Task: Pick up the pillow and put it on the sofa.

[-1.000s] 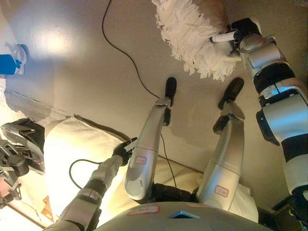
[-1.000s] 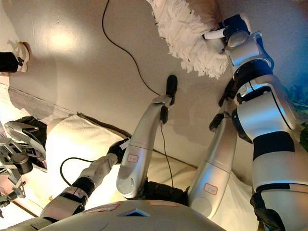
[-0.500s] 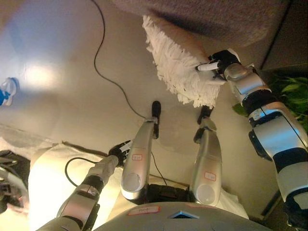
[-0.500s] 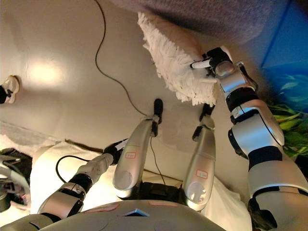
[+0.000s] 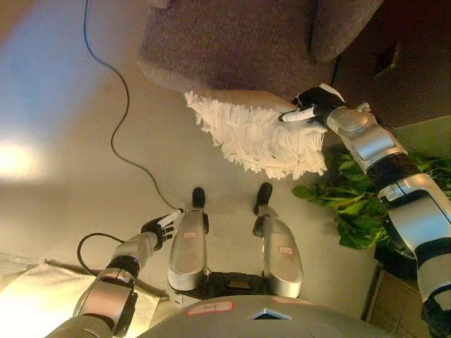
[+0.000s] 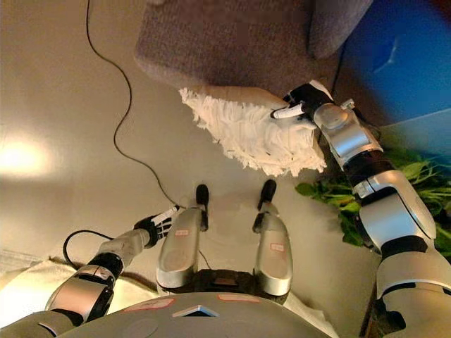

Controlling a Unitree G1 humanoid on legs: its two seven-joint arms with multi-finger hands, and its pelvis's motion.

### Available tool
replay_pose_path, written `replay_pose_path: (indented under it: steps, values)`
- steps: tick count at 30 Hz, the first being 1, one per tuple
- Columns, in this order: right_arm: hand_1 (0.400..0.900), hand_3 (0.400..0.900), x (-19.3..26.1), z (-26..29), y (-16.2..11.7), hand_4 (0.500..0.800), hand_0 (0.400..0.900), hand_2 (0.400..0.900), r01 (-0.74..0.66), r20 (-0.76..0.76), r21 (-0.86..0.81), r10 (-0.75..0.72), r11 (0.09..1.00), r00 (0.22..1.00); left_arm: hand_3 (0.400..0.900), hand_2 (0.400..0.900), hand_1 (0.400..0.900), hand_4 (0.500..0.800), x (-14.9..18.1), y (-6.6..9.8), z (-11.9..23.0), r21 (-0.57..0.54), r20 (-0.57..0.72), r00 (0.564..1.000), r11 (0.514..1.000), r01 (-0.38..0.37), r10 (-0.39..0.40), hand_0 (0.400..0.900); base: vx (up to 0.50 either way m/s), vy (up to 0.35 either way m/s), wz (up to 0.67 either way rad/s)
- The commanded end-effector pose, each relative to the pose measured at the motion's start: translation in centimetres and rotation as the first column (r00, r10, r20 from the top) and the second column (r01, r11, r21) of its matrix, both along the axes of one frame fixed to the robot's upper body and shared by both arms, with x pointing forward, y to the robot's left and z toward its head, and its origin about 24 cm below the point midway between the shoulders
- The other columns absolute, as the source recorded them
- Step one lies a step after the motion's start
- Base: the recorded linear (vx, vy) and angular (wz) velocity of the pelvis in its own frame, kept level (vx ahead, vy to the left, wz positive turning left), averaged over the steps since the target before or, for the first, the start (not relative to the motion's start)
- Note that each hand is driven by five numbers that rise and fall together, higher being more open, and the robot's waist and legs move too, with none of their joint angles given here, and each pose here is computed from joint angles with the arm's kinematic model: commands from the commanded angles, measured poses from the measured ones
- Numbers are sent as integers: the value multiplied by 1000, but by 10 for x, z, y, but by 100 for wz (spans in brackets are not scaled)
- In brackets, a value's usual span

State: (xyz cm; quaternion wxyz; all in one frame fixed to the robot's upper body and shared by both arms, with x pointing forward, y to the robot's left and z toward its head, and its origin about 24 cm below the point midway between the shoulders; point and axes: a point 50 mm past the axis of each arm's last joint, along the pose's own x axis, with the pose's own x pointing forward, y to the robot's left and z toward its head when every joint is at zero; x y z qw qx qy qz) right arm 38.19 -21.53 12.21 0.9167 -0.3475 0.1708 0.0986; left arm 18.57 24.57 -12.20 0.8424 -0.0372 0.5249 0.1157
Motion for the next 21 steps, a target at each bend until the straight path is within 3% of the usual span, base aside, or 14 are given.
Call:
replay_pose_path:
  steps: [1, 12, 21]
  values:
    - [400, 400, 4, 75, 9, 500, 400, 400, -169, 282, 13, 159, 986, 946, 900, 900, 900, 800, -66, 27, -20, 99, -232, 973, 995, 17, 7, 900, 207, -42, -2]
    - [400, 400, 2, 128, 8, 500, 400, 400, -333, 264, -19, 326, 943, 908, 900, 900, 900, 800, -121, 35, -30, 112, -422, 907, 993, 32, 18, 900, 204, -1, 1]
    - [400, 400, 15, 172, 3, 500, 400, 400, -279, 240, -49, 282, 959, 929, 900, 900, 900, 800, -147, 46, -29, 156, -519, 853, 987, 30, 56, 900, 129, -12, 9]
